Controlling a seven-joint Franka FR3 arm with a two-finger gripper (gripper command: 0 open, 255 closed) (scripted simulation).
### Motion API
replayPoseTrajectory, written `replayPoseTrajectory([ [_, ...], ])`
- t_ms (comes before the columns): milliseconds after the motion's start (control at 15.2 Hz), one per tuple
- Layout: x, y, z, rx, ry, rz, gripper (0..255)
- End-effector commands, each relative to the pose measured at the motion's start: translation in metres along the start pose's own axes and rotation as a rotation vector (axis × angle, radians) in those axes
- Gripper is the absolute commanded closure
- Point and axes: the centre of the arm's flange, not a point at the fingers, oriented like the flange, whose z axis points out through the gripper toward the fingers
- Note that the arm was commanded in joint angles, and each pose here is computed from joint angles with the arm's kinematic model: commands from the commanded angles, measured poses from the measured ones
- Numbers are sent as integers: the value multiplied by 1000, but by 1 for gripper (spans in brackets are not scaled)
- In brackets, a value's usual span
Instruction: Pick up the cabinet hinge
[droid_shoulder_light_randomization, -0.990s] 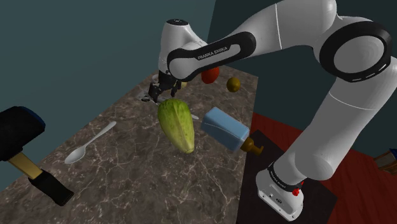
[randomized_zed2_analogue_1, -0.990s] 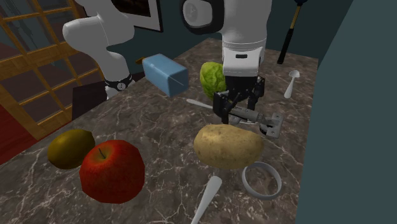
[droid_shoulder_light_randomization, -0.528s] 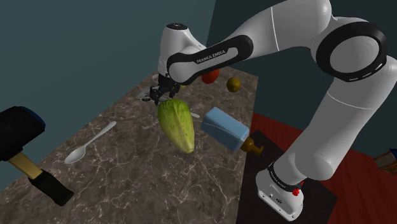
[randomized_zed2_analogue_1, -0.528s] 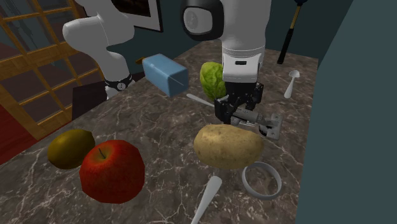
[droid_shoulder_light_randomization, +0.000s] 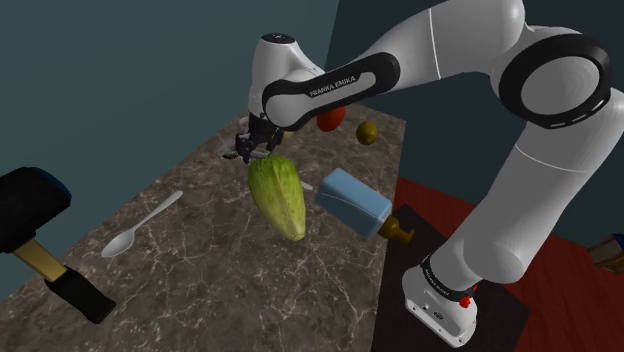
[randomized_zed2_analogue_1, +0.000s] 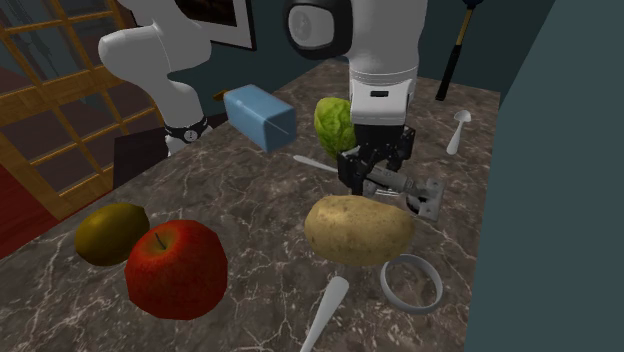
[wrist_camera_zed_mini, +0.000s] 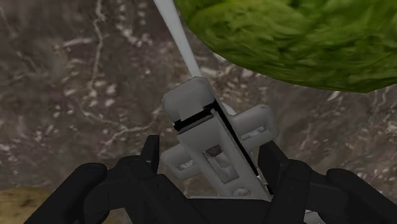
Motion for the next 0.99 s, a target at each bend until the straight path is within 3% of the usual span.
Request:
replayPoseTrajectory([
  [0, 1, -1, -9, 0, 0, 0, 255],
  [924, 7, -4, -72, 0, 0, 0, 255],
])
